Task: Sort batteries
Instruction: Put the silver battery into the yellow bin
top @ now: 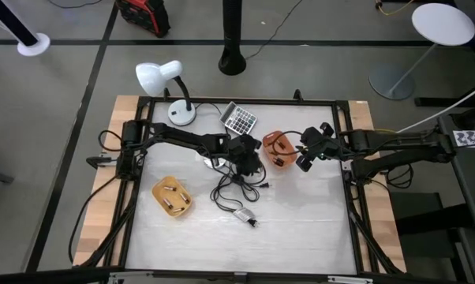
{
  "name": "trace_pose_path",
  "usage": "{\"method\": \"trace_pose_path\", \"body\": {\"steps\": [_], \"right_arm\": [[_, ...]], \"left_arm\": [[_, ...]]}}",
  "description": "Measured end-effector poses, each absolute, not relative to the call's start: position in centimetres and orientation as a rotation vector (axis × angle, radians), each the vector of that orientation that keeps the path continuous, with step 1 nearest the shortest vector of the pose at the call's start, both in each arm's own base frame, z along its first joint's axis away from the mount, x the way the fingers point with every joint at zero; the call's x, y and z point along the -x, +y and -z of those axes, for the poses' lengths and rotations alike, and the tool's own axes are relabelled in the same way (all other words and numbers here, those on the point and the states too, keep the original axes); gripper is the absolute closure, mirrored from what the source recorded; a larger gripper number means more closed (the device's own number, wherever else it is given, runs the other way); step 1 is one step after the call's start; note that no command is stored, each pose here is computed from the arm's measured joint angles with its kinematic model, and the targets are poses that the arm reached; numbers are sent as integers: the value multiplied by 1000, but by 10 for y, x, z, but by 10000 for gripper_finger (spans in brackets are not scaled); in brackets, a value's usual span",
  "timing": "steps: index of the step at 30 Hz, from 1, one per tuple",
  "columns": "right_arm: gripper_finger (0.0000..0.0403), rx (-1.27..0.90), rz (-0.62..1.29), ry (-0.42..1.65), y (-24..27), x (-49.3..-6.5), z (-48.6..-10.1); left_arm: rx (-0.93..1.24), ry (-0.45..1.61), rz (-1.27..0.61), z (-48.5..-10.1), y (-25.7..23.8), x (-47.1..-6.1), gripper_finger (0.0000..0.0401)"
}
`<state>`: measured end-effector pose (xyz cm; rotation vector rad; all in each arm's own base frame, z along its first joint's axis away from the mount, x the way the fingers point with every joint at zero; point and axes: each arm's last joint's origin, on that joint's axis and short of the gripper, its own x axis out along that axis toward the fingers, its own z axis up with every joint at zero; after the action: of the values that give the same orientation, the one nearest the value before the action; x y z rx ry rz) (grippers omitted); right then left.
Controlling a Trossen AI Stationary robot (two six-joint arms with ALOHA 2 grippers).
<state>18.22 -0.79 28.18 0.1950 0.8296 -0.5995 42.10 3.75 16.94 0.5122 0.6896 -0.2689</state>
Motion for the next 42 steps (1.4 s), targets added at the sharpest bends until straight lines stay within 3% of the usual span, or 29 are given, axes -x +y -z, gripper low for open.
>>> {"method": "trace_pose_path", "body": {"steps": [8,15,42], "right_arm": [[283,-196,599,826,-8,-182,-282],[283,-208,585,812,-7,-184,-283],[283,-247,522,808,-6,-186,-284]], "left_arm": [[-515,633,279,-169,35,-426,274],[-539,664,310,-145,29,-431,274],[-563,742,319,-116,43,-432,274]]}}
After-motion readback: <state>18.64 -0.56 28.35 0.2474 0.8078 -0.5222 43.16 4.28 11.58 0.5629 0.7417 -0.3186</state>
